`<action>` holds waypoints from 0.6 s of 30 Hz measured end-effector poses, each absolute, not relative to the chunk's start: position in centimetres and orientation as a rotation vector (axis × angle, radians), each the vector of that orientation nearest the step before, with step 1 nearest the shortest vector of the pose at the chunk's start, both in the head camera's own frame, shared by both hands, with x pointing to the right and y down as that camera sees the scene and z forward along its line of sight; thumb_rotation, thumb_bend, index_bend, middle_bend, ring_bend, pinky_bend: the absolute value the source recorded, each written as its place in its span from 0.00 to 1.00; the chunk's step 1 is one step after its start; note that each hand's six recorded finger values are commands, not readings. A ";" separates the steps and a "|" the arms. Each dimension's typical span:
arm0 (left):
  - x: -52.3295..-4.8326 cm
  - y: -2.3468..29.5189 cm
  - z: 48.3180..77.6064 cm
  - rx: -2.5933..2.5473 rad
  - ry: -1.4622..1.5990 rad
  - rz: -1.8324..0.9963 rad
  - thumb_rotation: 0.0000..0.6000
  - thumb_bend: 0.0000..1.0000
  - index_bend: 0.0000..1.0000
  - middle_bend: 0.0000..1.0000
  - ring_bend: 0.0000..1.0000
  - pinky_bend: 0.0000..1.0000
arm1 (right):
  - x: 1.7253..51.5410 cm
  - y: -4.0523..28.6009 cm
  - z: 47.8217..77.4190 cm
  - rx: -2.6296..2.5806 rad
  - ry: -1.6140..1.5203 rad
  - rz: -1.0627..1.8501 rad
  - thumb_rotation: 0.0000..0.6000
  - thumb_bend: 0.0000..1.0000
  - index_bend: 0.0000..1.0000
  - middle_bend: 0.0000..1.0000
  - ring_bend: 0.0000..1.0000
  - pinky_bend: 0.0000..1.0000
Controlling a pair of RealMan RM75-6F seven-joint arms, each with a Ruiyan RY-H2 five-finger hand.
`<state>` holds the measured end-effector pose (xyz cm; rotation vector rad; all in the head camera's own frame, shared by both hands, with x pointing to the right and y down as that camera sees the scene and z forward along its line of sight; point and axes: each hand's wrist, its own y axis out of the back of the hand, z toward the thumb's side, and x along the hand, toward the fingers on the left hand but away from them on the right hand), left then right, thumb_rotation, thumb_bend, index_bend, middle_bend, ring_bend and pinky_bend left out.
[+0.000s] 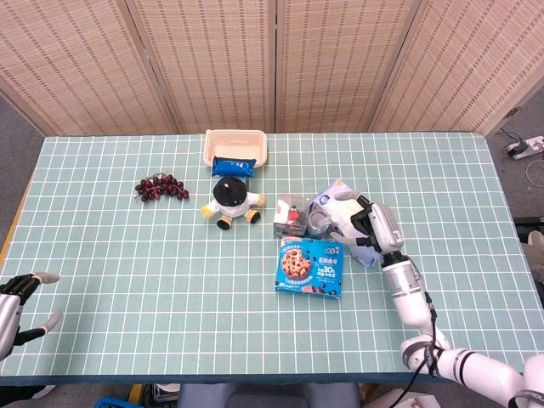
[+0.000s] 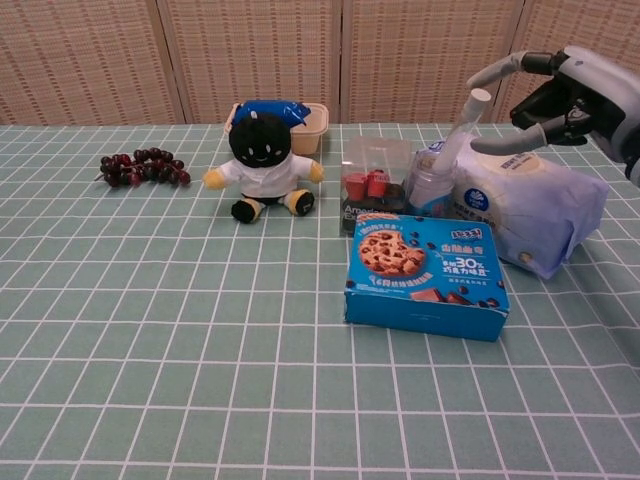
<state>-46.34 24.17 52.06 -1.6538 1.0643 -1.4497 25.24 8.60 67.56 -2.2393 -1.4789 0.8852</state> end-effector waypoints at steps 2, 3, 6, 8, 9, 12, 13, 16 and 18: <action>-46.3 24.2 52.1 -1.654 1.060 -1.452 1.00 0.24 0.40 0.35 0.33 0.44 | 25.7 8.6 67.0 -2.211 -1.459 0.891 1.00 0.03 0.22 1.00 1.00 1.00; -46.3 24.2 52.2 -1.655 1.059 -1.453 1.00 0.24 0.40 0.35 0.33 0.44 | 26.0 8.7 66.7 -2.198 -1.448 0.896 1.00 0.03 0.21 1.00 1.00 1.00; -46.3 24.2 52.3 -1.654 1.052 -1.457 1.00 0.24 0.40 0.35 0.33 0.44 | 27.0 8.9 65.7 -2.141 -1.403 0.929 1.00 0.00 0.10 0.96 1.00 1.00; -46.3 24.2 52.4 -1.652 1.047 -1.461 1.00 0.24 0.40 0.35 0.33 0.44 | 27.7 9.2 64.9 -2.096 -1.359 0.966 1.00 0.00 0.03 0.90 0.99 1.00; -46.3 24.2 52.4 -1.652 1.045 -1.463 1.00 0.24 0.40 0.35 0.33 0.44 | 28.1 9.3 64.6 -2.075 -1.337 0.985 1.00 0.00 0.02 0.88 0.98 1.00; -46.3 24.1 52.6 -1.649 1.042 -1.467 1.00 0.24 0.40 0.35 0.33 0.44 | 29.4 10.0 63.2 -1.993 -1.260 1.053 1.00 0.00 0.01 0.80 0.92 1.00; -46.3 24.1 52.6 -1.648 1.041 -1.469 1.00 0.24 0.40 0.35 0.33 0.44 | 30.0 10.4 62.6 -1.955 -1.229 1.083 1.00 0.00 0.03 0.78 0.90 1.00; -46.3 24.1 52.7 -1.645 1.038 -1.472 1.00 0.24 0.40 0.35 0.33 0.44 | 31.7 11.7 60.8 -1.863 -1.162 1.150 1.00 0.00 0.29 0.73 0.83 0.98; -46.3 24.1 52.8 -1.642 1.038 -1.473 1.00 0.24 0.40 0.35 0.33 0.44 | 32.9 12.6 59.7 -1.811 -1.136 1.179 1.00 0.00 0.43 0.70 0.79 0.93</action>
